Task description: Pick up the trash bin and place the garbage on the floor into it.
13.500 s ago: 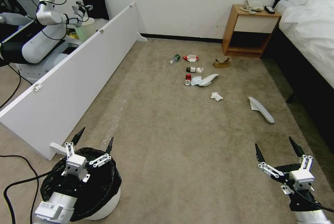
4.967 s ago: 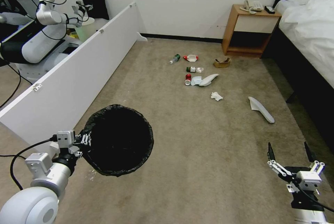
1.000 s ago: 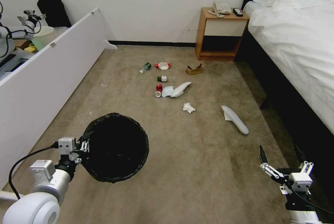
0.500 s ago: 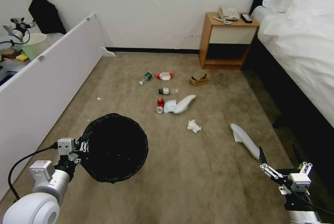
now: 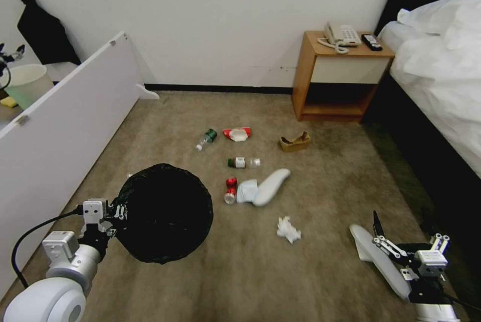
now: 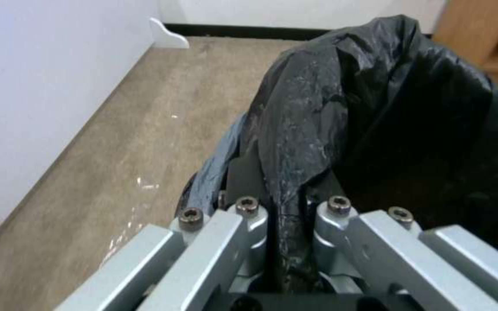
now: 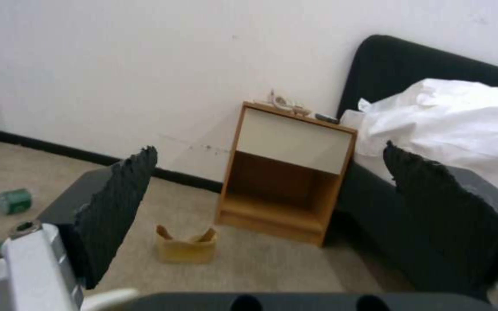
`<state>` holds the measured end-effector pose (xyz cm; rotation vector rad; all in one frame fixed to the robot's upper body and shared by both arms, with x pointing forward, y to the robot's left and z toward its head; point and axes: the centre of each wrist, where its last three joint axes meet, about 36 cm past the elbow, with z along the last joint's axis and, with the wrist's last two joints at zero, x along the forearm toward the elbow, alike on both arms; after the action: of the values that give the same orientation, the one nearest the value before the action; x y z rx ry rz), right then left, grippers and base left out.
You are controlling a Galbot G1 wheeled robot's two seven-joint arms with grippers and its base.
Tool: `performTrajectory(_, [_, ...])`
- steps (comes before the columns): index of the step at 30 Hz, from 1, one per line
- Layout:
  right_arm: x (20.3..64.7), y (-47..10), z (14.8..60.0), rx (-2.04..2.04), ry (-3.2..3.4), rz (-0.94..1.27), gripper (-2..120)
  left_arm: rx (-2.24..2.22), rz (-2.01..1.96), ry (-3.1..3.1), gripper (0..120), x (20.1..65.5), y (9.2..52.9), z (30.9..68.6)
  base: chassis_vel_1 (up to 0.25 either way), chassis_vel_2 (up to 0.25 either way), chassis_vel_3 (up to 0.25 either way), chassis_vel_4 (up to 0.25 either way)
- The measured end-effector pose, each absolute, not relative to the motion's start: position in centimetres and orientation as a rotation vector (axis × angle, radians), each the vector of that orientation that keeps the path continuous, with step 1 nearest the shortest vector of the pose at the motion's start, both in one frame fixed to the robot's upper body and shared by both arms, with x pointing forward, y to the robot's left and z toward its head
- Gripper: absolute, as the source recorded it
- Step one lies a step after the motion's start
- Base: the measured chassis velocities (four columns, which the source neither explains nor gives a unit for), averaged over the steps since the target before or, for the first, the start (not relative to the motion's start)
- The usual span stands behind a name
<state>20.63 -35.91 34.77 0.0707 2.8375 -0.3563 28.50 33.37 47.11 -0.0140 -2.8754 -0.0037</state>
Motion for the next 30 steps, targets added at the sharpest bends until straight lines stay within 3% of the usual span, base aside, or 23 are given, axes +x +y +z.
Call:
performTrajectory(7, [20.4,-36.0,34.1,0.071,2.856,-0.369,100,-0.007,-0.009,-2.875,5,28.4,33.4,47.2,-0.204,0.189,0.162,-0.173])
performTrajectory(30, [12.5,-38.6,32.1,-0.035,3.261,-0.701,100,0.007,-0.008,-2.812,5,28.3,34.6,45.3,0.007,-0.010,-0.008,0.006])
